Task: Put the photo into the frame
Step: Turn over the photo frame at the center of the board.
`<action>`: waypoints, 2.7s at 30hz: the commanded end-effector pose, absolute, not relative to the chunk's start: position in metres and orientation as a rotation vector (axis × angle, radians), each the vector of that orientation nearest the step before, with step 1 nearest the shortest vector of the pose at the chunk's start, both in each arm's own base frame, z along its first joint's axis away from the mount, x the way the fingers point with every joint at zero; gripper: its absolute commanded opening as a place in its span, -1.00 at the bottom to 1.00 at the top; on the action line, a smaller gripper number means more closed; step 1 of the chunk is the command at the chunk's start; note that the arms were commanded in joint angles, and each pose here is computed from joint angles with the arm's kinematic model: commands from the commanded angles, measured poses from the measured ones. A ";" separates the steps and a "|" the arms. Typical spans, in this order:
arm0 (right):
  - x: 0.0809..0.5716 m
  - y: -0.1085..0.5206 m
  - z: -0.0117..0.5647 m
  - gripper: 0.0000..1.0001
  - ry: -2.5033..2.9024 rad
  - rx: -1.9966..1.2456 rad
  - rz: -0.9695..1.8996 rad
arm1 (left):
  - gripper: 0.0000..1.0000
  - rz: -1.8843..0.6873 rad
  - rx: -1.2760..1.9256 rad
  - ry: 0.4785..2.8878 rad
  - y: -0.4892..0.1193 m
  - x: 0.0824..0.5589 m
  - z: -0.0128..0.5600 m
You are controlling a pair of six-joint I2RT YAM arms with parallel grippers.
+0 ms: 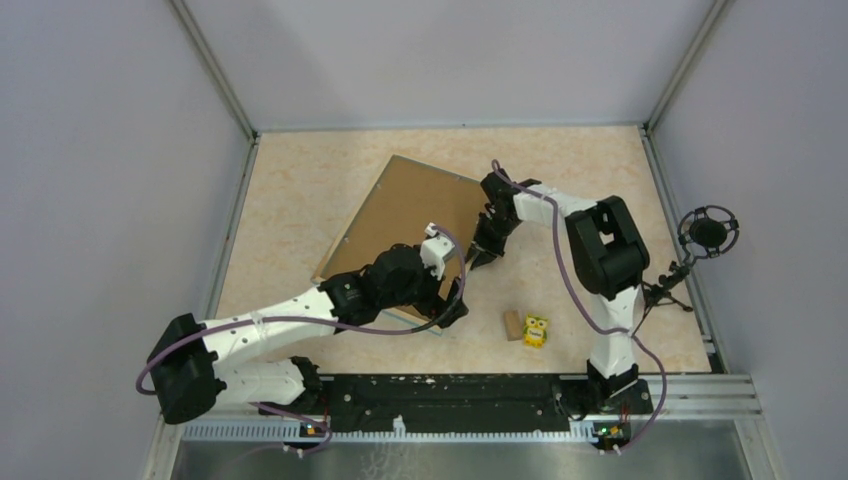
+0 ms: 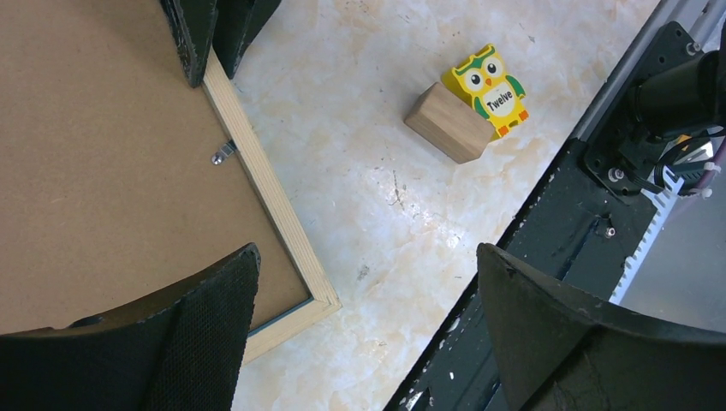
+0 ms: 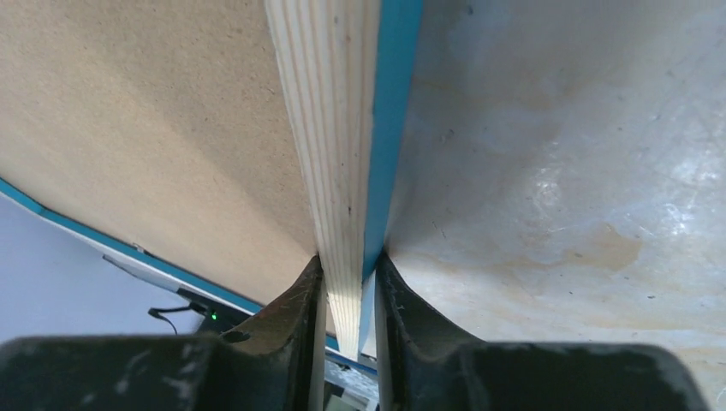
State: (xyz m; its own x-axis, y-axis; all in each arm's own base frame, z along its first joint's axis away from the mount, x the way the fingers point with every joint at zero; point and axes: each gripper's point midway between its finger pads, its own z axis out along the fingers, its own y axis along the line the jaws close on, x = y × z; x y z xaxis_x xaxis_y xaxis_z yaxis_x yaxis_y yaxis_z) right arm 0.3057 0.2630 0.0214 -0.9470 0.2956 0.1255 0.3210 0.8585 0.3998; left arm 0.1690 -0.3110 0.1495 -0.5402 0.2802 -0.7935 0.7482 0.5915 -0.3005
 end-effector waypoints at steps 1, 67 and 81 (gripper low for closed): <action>0.293 0.257 -0.001 -0.69 -2.898 -0.487 -0.551 | 0.95 -0.869 0.797 2.069 -0.315 0.170 0.155; 0.272 0.276 0.096 -1.00 -2.740 -0.567 -0.738 | -0.10 0.898 1.129 1.877 -0.286 0.214 0.073; 0.309 0.294 0.167 0.36 -3.020 -0.312 -1.326 | -1.00 0.767 0.950 1.818 -0.283 0.220 0.168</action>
